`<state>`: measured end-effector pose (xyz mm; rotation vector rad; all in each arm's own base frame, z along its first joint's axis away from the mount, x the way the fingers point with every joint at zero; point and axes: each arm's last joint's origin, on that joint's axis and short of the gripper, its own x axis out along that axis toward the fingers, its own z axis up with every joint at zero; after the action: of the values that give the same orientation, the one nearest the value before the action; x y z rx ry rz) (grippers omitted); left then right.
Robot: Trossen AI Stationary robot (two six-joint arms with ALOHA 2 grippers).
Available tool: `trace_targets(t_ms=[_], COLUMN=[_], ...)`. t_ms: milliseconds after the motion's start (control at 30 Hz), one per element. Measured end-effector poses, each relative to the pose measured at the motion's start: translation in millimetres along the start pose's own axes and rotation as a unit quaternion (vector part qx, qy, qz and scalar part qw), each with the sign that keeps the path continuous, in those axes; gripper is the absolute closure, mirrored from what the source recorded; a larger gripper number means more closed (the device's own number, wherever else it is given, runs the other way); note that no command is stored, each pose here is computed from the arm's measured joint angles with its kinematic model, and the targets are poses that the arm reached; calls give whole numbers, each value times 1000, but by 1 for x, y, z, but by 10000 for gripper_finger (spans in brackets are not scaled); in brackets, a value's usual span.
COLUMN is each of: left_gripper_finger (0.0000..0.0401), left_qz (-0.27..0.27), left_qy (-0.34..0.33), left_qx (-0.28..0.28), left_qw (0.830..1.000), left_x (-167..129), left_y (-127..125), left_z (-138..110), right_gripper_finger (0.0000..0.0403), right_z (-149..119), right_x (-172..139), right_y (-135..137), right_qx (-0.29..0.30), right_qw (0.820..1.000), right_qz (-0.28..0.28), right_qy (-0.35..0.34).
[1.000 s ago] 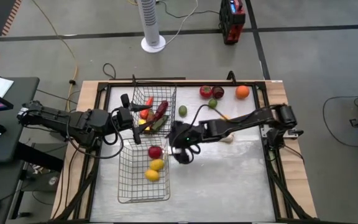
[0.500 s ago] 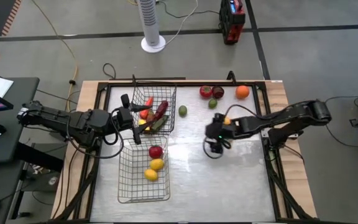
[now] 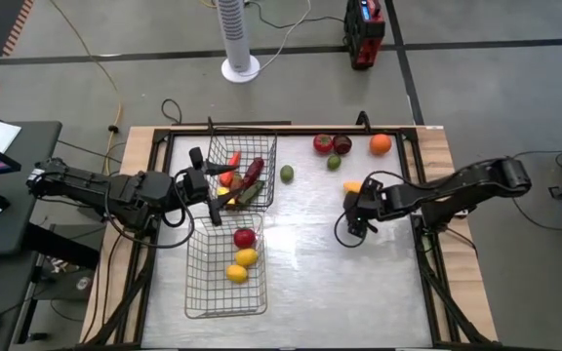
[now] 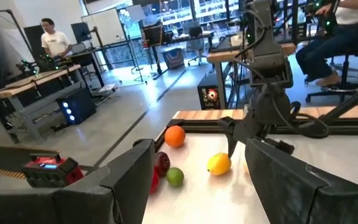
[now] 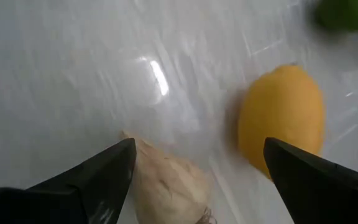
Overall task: Sort produce into baskets
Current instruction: Put the white garlic into the black wire basket
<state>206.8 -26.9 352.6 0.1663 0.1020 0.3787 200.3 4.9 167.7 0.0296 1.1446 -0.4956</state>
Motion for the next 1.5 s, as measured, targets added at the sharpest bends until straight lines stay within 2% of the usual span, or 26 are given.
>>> trace_targets(t_ms=[433,633,1200,1367,1500], left_gripper_finger=[159,159,159,159,159], left_qz=[3,2,2,2,5], left_qy=[-1,-1,-2,-1,-6], left_qx=[-1,-1,-1,0,5], left_qw=[1000,1000,1000,1000,1000], left_x=[0,0,0,0,0], left_y=[0,0,0,0,0], left_z=[0,0,0,0,1], right_gripper_finger=[23,30,194,208,199], right_z=[-31,-37,-37,-26,-3], right_x=[-1,6,7,1,-11], right_y=[9,15,15,19,26], right_qx=[37,48,50,44,18], right_qw=[999,998,997,996,987], right_qz=[-13,6,10,24,57], right_qy=[-18,-45,-50,-73,-148])
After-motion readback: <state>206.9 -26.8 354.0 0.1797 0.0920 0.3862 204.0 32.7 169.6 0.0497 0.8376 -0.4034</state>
